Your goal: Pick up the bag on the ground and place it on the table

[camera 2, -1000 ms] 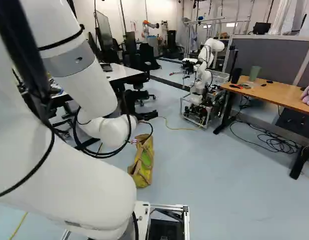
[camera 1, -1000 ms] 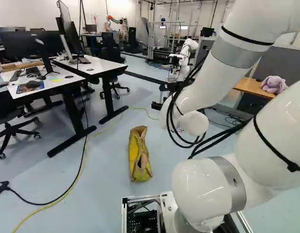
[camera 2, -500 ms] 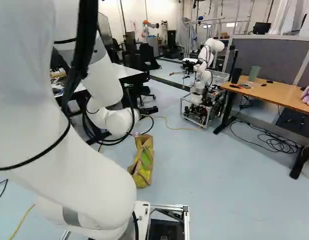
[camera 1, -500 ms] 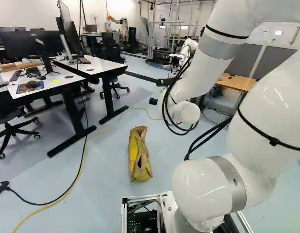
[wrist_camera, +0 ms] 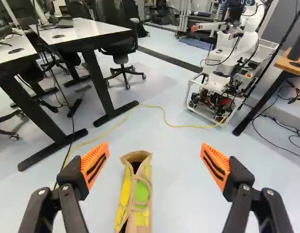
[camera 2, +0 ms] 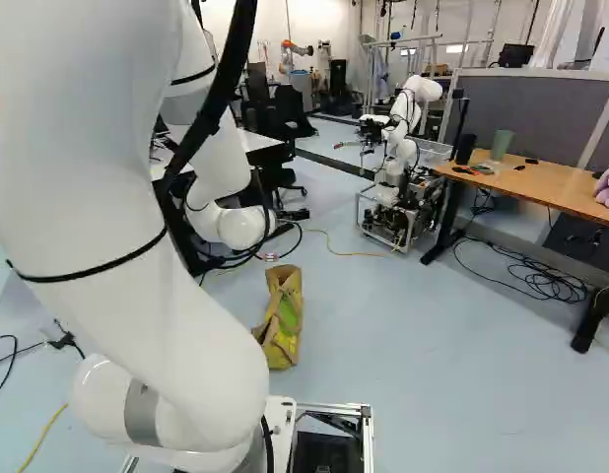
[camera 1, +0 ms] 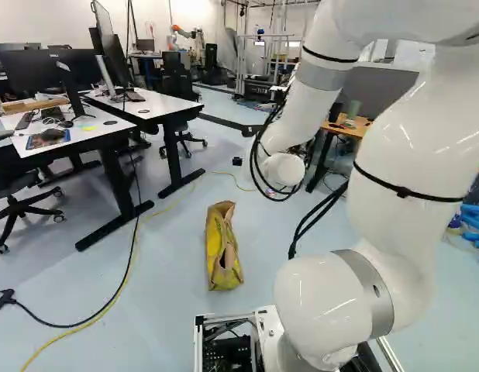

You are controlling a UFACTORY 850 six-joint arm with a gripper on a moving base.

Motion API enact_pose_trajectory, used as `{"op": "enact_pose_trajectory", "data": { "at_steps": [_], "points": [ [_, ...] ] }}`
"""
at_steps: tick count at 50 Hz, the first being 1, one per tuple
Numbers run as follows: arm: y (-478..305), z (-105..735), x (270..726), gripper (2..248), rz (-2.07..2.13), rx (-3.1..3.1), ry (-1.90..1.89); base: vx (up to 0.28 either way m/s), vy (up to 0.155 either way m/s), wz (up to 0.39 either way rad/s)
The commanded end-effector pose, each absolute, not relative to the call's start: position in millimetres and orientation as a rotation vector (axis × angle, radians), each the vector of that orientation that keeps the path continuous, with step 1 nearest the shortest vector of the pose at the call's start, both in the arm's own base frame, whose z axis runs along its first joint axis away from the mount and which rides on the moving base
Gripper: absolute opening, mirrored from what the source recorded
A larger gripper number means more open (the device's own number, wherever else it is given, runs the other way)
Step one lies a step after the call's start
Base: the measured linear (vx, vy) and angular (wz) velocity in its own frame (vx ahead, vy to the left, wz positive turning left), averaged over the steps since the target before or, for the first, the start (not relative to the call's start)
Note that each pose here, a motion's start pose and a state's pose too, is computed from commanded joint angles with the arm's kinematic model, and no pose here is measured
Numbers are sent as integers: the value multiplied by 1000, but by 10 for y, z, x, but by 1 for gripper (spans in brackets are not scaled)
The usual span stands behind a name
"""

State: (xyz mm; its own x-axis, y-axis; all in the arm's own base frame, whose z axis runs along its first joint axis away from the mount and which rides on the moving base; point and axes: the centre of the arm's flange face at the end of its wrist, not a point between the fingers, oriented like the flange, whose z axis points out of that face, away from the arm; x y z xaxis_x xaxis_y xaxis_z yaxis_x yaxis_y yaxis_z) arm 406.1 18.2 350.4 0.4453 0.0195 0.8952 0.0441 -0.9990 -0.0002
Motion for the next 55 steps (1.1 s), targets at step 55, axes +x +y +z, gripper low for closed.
{"op": "enact_pose_trajectory", "data": {
  "at_steps": [55],
  "points": [
    [451,2649,5063,247,-1260,-2844,-66,0,0,0]
  ]
}}
